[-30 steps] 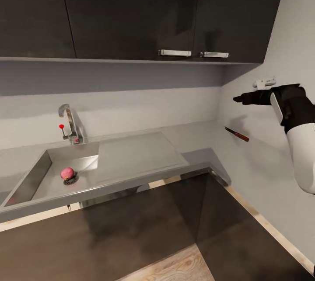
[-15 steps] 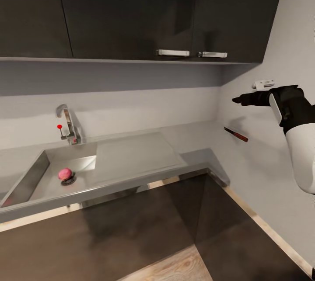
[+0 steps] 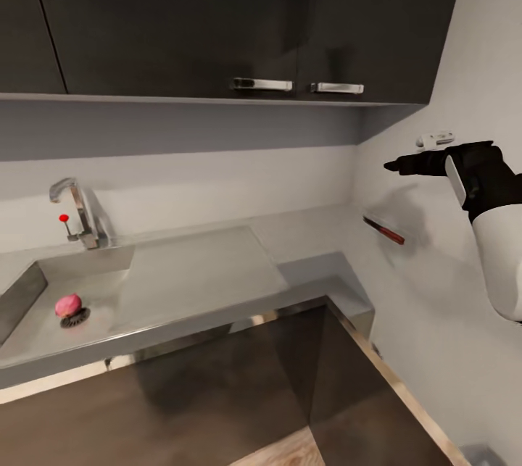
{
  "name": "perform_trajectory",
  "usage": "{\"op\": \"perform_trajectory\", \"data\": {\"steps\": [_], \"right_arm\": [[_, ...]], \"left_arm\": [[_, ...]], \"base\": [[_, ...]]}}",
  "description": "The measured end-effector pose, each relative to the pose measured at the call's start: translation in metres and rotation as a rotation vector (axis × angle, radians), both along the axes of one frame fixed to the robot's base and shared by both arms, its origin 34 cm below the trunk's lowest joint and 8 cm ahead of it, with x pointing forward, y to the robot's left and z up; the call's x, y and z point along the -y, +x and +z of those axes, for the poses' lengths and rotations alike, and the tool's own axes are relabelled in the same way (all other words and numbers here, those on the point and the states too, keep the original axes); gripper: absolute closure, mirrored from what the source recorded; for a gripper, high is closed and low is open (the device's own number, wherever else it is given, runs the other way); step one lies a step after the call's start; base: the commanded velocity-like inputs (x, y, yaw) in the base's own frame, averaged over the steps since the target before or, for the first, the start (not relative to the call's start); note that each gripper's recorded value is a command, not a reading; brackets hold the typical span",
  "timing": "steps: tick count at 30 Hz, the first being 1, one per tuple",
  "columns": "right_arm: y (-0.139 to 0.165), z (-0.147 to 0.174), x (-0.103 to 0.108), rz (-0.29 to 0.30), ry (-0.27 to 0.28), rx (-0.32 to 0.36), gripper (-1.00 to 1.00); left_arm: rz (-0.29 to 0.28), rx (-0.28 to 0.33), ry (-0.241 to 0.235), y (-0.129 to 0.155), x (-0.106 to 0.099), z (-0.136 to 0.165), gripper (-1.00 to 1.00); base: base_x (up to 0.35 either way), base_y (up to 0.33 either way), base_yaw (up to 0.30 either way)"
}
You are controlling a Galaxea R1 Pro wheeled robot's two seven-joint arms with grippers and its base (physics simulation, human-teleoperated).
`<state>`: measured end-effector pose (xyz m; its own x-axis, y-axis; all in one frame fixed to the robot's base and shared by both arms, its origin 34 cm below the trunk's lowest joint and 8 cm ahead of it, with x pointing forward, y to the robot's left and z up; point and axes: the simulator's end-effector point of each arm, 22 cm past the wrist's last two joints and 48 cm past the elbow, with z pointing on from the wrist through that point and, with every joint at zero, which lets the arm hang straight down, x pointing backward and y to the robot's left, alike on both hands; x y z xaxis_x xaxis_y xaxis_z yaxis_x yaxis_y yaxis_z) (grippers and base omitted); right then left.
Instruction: In the kitchen, take the Vidalia onion out of the sink, dice it on the chopping board with the paring knife, put the diced onion into the bowl on the countertop, then place both the paring knife and the chopping board into the sink.
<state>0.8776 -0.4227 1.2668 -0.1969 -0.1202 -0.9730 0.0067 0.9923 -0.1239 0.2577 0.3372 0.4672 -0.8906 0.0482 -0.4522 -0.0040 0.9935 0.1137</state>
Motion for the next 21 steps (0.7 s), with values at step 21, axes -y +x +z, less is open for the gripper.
{"op": "perform_trajectory", "data": {"steps": [21], "right_arm": [[0.0003, -0.001, 0.0006, -0.001, 0.0, -0.002, -1.0]], "left_arm": [[0.0, 0.0, 0.001, 0.0002, -0.0006, 0.0, -1.0]], "base": [[0.151, 0.128, 0.0]]}}
